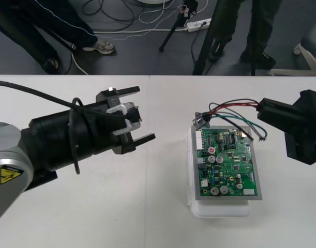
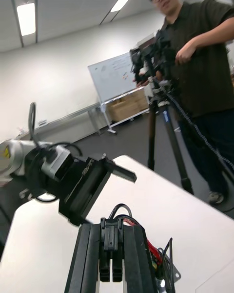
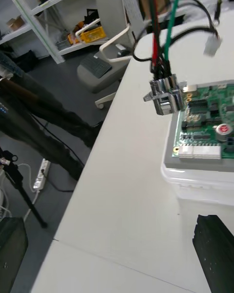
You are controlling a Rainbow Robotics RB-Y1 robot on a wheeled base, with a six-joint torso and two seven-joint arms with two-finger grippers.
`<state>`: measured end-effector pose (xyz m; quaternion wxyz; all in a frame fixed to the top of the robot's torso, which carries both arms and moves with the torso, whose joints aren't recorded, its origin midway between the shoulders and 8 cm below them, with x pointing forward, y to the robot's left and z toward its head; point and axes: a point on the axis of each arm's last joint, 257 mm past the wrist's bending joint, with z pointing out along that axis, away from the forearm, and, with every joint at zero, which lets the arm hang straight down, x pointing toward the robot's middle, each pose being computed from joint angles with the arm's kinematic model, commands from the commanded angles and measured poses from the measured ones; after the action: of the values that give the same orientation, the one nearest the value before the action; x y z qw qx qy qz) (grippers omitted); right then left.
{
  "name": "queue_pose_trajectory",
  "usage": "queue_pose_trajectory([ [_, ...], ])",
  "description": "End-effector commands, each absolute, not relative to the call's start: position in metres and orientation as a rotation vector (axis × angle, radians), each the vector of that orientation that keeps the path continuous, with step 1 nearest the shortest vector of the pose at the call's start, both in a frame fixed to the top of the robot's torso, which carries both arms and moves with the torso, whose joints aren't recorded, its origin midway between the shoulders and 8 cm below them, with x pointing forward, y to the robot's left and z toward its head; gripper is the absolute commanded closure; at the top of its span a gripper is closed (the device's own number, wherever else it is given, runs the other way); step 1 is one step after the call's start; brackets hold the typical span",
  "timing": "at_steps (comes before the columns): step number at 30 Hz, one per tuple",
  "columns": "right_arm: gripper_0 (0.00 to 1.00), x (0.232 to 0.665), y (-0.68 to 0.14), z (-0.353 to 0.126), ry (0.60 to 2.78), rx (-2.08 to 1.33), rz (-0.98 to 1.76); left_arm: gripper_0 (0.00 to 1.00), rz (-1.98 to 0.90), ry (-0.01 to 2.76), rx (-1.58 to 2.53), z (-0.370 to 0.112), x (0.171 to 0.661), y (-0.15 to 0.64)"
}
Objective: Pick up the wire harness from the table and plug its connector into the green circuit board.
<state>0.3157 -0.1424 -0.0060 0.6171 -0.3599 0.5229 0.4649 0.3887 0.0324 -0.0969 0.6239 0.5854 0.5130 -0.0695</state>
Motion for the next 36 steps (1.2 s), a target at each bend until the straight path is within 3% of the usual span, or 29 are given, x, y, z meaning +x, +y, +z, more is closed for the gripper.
queue_pose_trajectory([
  [1, 1.00, 0.293, -0.149, -0.006, 1.244, -0.939, 1.072, 0.00, -0.386, 1.270, 1.262, -0.072, 0.365, 0.051],
  [7, 1.00, 0.275, -0.145, -0.013, 1.249, -1.039, 1.105, 0.00, -0.510, 1.326, 1.324, -0.062, 0.343, 0.072],
  [16, 1.00, 0.259, -0.115, -0.021, 1.223, -1.119, 1.214, 0.00, -1.010, 1.370, 1.224, -0.062, 0.305, 0.070],
  [36, 1.00, 0.293, -0.084, -0.017, 1.195, -1.064, 1.224, 0.00, -1.140, 1.275, 1.280, -0.040, 0.284, 0.069],
])
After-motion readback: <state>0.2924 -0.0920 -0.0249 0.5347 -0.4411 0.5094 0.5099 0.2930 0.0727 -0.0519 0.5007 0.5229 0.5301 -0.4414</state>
